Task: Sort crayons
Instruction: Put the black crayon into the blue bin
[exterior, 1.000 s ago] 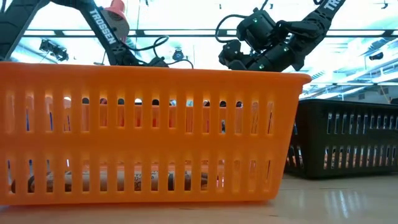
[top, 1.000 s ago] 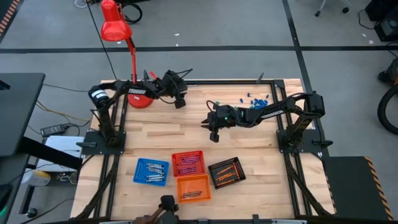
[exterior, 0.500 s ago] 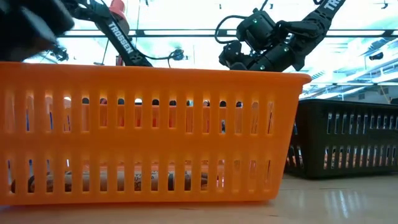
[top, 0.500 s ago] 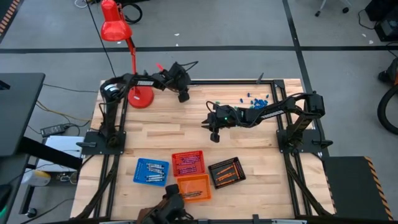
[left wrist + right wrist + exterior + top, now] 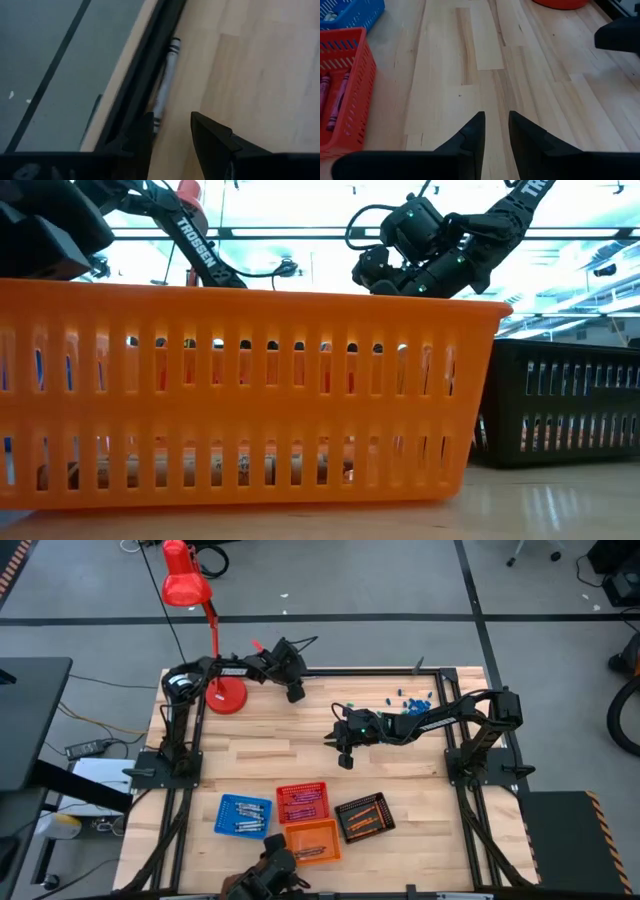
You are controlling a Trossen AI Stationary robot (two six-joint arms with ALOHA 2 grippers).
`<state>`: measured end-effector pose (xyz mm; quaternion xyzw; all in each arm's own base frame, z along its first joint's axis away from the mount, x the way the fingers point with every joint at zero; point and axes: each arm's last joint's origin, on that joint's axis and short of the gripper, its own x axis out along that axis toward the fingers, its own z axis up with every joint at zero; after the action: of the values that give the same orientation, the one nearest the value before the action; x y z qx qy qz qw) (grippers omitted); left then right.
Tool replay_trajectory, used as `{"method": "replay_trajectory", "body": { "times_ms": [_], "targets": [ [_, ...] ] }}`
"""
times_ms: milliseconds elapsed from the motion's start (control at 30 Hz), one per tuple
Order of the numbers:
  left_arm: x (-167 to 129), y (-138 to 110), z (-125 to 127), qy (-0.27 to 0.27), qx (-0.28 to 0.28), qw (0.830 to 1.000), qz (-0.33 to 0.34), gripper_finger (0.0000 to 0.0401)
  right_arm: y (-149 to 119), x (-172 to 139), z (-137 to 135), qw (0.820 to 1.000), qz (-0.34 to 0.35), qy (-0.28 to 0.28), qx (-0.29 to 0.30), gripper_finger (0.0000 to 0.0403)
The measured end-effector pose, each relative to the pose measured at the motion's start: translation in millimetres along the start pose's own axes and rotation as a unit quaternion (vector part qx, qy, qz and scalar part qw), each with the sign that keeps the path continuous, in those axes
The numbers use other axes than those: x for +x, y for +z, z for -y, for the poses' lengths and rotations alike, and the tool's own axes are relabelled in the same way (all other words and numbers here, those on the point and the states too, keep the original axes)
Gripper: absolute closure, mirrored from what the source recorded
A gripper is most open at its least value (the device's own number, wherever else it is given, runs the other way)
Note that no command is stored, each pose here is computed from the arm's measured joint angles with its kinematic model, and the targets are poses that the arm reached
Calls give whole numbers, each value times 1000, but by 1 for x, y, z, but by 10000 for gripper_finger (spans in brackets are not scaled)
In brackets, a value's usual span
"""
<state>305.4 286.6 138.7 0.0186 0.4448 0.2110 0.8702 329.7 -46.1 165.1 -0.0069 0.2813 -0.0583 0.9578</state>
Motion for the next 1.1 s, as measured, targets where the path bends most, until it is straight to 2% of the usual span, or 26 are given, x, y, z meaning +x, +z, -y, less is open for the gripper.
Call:
{"method": "replay_trajectory", "body": {
  "times_ms": [267, 433, 700, 933, 1100],
  "targets": [
    [0, -1, -8, 0, -25, 1000, -7, 259, 1, 0, 0, 1000, 7, 7, 1, 312],
    [12, 4, -7, -62, -27, 996, -49, 260, 6, 0, 0, 1000, 12, 11, -3, 312],
    [6, 7, 7, -89, 10, 992, -88, 260, 6, 0, -1, 1000, -1, 11, -9, 312],
    [-18, 10, 36, -159, 68, 975, -142, 260, 6, 0, -1, 1000, -4, 11, -13, 312],
    [-22, 22, 39, -125, 92, 982, -109, 260, 6, 0, -1, 1000, -4, 11, -13, 312]
  ]
}}
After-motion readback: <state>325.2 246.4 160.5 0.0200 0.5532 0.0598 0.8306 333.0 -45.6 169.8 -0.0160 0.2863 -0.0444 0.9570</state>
